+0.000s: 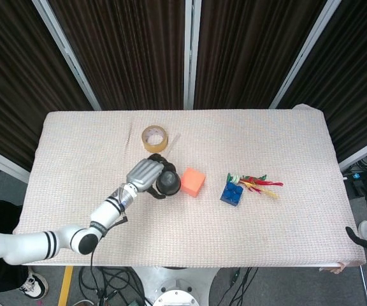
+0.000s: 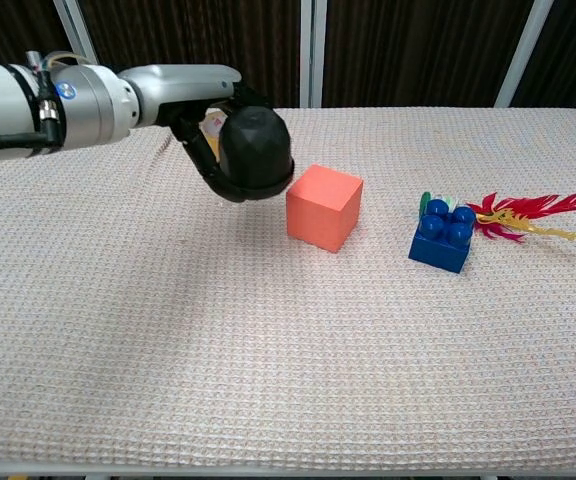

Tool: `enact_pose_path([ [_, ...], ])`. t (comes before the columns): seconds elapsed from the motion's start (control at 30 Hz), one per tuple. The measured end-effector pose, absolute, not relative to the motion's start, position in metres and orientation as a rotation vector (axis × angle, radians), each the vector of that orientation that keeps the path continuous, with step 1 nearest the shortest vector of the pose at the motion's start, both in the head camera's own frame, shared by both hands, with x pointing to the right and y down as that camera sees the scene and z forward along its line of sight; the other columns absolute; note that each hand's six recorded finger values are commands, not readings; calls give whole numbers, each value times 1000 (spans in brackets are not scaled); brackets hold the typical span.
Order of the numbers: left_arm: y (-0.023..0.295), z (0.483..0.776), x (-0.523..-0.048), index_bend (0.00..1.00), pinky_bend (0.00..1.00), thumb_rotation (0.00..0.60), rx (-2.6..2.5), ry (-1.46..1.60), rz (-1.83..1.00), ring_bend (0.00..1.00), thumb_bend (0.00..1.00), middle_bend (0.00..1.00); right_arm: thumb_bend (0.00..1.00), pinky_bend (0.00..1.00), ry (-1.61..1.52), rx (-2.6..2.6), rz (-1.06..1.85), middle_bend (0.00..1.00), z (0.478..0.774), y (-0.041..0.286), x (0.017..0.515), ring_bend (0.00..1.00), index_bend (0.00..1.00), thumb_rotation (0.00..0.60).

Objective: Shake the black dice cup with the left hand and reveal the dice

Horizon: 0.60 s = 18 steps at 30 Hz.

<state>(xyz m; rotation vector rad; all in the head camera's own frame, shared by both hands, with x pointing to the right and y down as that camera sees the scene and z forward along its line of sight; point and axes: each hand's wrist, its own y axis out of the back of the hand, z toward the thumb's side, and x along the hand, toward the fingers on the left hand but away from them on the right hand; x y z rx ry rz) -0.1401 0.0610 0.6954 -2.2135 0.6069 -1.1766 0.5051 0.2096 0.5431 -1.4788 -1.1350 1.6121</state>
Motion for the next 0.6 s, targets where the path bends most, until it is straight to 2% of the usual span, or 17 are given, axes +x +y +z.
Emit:
enact_pose_path([
  [0.2,22,695,-254,525,106,600,-1995,752,-1445,186,260,565,141,0,-1119,-1495,1621,0,550,210,503,0,0,600],
  [0.3,15,690,-285,525,106,600,-1962,798,-1508,185,260,565,141,0,-1103,-1503,1623,0,553,211,500,0,0,600],
  [0.43,30,692,-239,525,106,600,-2068,718,-1405,185,260,565,141,0,-1099,-1505,1619,0,554,211,497,0,0,600],
  [0.6,74,686,-133,522,106,600,-2279,549,-1158,186,260,565,141,0,-1112,-1493,1629,0,552,211,501,0,0,600],
])
